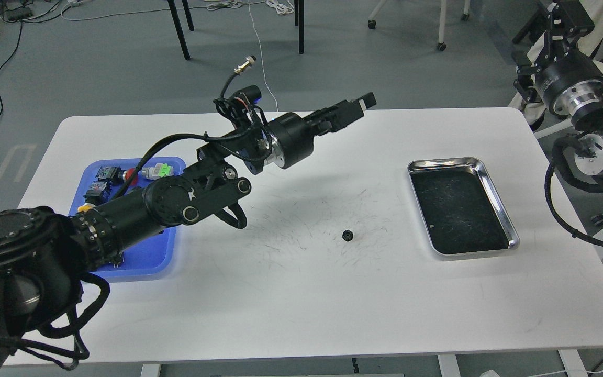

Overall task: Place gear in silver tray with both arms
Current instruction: 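Retract the left arm back beside the blue tray, then move the right gripper down to the black gear on the table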

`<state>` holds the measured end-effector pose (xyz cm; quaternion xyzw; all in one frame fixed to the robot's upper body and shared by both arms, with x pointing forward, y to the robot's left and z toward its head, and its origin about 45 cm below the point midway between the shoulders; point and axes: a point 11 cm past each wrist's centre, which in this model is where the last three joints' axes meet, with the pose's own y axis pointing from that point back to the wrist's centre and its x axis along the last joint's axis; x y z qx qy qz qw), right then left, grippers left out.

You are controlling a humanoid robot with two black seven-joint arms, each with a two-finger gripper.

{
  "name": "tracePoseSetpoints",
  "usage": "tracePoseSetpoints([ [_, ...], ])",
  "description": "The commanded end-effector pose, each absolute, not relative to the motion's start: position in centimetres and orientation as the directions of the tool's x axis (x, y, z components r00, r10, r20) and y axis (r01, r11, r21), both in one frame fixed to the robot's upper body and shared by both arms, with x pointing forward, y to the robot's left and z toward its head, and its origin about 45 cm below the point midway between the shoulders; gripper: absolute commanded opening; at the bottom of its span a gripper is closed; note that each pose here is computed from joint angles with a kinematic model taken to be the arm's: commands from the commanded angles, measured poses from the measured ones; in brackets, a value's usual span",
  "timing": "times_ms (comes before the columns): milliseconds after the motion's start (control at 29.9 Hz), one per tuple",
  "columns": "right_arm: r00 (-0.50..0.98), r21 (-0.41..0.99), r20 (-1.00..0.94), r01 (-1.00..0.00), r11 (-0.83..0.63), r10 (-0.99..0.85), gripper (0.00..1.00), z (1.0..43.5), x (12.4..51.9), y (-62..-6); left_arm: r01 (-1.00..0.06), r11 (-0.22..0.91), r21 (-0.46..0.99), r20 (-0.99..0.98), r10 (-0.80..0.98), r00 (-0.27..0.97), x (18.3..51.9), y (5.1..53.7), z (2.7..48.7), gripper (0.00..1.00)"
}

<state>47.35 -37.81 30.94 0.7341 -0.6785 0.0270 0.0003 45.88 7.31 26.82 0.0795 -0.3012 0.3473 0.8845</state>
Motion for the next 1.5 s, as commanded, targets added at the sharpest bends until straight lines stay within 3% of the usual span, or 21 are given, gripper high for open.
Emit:
tracePoseSetpoints([
  [0,0.101,-0.041,0.071,-0.994,-0.104,-0.992,0.99,31.5,47.0,-37.7,-0.74,0.659,-0.131,0.502,0.688,0.524,48.6,12.3,30.0,0.91],
  [167,0.176,-0.05,0.204,-0.981,-0.189,-0.963,0.99,32.8,46.5,-36.8,-0.799,0.581,-0.156,0.447,0.763,0.468,51.2,17.5,33.4,0.91],
  [334,0.291,-0.016,0.383,-0.947,-0.321,-0.877,0.99,34.6,46.7,-34.4,-0.882,0.443,-0.157,0.339,0.863,0.374,52.7,23.4,33.6,0.96],
  [501,0.424,0.112,0.552,-0.891,-0.44,-0.718,0.99,34.8,46.8,-31.7,-0.932,0.358,-0.061,0.278,0.903,0.329,53.0,26.1,32.1,0.98],
  [702,0.564,0.238,0.637,-0.792,-0.562,-0.525,0.98,33.6,46.2,-26.9,-0.969,0.238,-0.064,0.132,0.964,0.229,53.0,30.8,32.7,0.97],
  [903,0.613,0.346,0.747,-0.689,-0.637,-0.258,0.98,33.5,45.1,-23.8,-0.981,0.191,0.018,0.054,0.98,0.192,52.3,33.6,30.9,0.97],
  [1137,0.623,0.53,0.768,-0.49,-0.692,0.147,0.98,30.7,43.1,-19.3,-0.989,0.145,0.038,0.01,0.989,0.146,51.4,36.5,30.0,0.96],
  [1471,0.55,0.68,0.7,-0.32,-0.66,0.455,0.98,27.3,41.1,-15.8,-0.994,0.108,0.023,-0.099,0.99,0.105,50.6,38.9,29.9,0.96],
])
